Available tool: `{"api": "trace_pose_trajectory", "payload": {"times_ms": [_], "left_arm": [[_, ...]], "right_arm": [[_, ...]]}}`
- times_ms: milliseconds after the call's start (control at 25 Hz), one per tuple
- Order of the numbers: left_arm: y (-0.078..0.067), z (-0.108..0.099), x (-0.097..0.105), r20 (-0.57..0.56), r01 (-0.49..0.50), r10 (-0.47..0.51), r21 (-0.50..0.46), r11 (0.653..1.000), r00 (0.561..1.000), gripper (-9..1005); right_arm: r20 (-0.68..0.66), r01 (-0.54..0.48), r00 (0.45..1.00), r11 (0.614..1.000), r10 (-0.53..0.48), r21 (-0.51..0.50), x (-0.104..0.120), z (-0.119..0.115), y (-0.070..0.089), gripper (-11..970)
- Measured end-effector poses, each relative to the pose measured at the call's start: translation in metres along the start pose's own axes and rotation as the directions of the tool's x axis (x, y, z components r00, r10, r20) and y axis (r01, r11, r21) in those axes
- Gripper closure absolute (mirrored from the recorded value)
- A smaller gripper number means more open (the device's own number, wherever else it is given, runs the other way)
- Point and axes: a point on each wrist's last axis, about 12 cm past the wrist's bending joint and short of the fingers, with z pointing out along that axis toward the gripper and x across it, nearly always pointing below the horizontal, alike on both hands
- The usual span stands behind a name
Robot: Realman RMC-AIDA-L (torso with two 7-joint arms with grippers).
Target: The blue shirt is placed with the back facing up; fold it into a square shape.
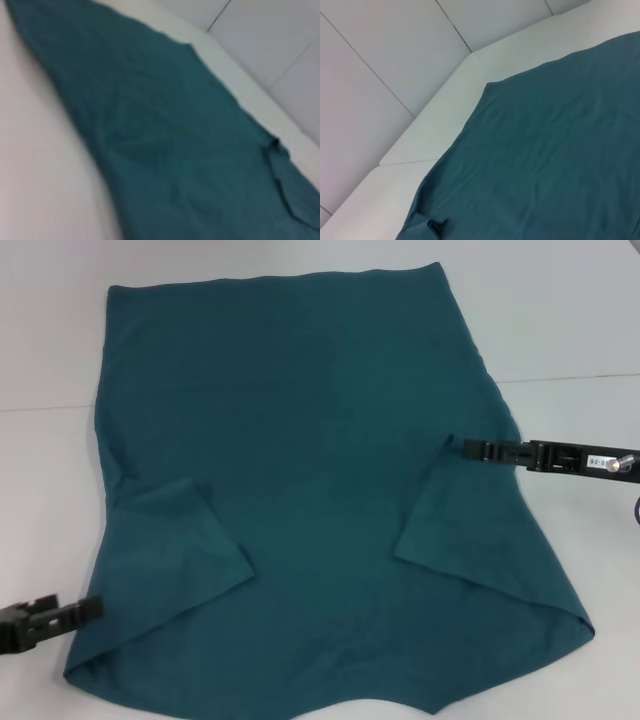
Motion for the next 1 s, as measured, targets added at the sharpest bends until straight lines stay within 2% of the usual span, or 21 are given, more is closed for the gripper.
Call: {"api": "trace_pose_trajectory", "payload": {"times_ms": [320, 1000], "left_arm": [[0.008, -0.009, 0.009, -0.086, 0.047, -0.052, -0.057, 0.997, 0.995, 46], [0.002, 0.000, 0.012, -0.209, 0.073, -0.078, -0.031, 0.997, 0.975, 46]], "right_arm": [[-0.001, 0.006, 1.000, 1.000, -0.006, 0.001, -0.001, 0.002, 0.001, 111], [0.008, 0.008, 1.000, 1.000, -0.008, 0.009, -0.003, -0.002, -0.001, 110]]}}
